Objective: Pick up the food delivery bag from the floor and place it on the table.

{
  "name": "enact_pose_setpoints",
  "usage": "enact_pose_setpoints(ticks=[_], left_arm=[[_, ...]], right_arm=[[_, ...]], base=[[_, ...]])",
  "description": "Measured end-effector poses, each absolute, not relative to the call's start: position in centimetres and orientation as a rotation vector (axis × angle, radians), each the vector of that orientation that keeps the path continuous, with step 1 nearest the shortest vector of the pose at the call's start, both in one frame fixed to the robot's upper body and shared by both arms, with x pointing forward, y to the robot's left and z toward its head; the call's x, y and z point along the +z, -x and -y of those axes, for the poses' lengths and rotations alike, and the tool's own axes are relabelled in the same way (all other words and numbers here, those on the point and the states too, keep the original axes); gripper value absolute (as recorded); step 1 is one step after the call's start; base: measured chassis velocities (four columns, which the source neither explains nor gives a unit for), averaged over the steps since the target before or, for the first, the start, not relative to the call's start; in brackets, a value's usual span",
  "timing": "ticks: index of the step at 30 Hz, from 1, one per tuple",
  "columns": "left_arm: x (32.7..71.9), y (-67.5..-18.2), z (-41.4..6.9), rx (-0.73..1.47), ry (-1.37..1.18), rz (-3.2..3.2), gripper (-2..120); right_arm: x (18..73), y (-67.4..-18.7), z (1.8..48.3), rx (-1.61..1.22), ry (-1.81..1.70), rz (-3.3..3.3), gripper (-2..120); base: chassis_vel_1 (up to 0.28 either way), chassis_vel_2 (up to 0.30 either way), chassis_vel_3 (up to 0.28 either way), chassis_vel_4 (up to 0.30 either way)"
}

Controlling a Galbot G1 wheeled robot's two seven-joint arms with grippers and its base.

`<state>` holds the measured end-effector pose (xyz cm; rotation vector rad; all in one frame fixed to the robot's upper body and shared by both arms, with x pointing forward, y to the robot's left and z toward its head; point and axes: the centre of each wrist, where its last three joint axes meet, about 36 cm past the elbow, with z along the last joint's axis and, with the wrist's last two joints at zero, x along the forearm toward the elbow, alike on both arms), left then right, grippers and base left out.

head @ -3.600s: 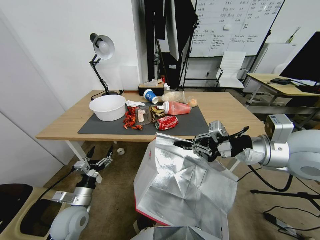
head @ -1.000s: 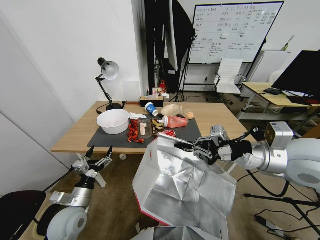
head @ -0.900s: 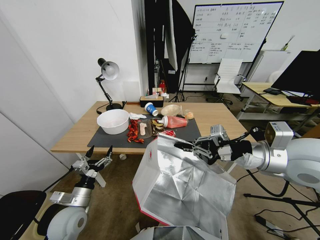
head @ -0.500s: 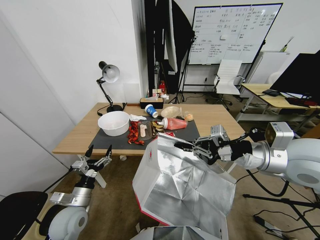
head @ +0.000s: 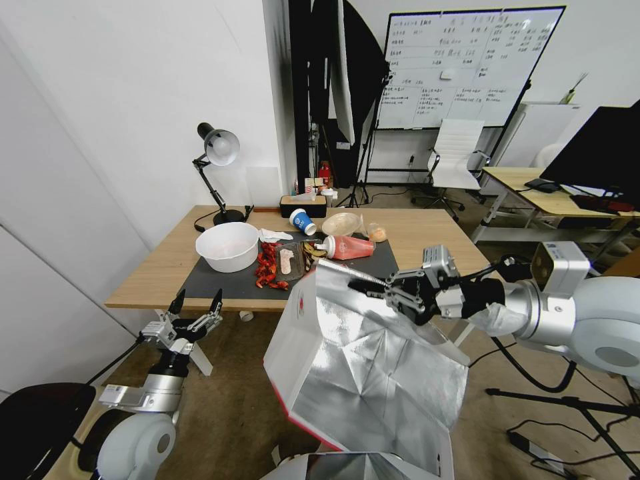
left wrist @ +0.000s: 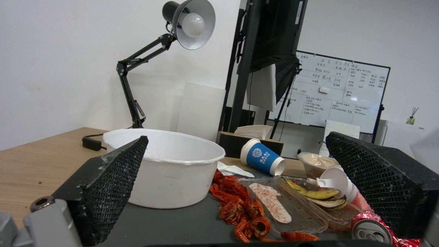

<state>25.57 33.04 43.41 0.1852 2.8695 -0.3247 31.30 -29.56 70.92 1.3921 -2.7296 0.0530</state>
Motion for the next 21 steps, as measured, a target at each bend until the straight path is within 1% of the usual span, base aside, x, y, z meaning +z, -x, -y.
enact_pose_setpoints(ticks=[6, 7, 10, 12, 15, 16, 18, 21], left_arm=[[42.7, -25.8, -32.8, -0.343, -0.187, -2.879, 100], [42.7, -25.8, -32.8, -0.343, -0.187, -2.879, 100], [42.4, -26.1, -32.6, -0.349, -0.192, -2.882, 100], [42.4, -26.2, -32.6, -0.349, -0.193, -2.882, 100], [42.3, -26.4, -32.6, -0.350, -0.196, -2.885, 100], [42.3, -26.4, -32.6, -0.350, -0.196, -2.885, 100], [42.0, -26.4, -32.7, -0.351, -0.192, -2.891, 100], [41.7, -26.4, -32.7, -0.352, -0.189, -2.896, 100]], right_arm=[[72.1, -31.4, 30.5, -0.055, -1.018, 2.975, 0], [72.1, -31.4, 30.5, -0.055, -1.018, 2.975, 0], [72.9, -32.2, 32.4, -0.113, -0.822, 3.067, 0], [73.1, -32.5, 32.9, -0.123, -0.781, 3.084, 0], [74.2, -34.3, 35.5, -0.168, -0.615, 3.145, 0], [74.2, -34.3, 35.5, -0.168, -0.615, 3.145, 0], [74.8, -35.9, 37.3, -0.217, -0.494, 3.166, 0], [75.0, -36.9, 38.6, -0.262, -0.416, 3.165, 0]], base=[[0.000, 0.000, 0.000, 0.000], [0.000, 0.000, 0.000, 0.000], [0.000, 0.000, 0.000, 0.000], [0.000, 0.000, 0.000, 0.000], [0.000, 0.000, 0.000, 0.000], [0.000, 0.000, 0.000, 0.000], [0.000, 0.000, 0.000, 0.000], [0.000, 0.000, 0.000, 0.000]])
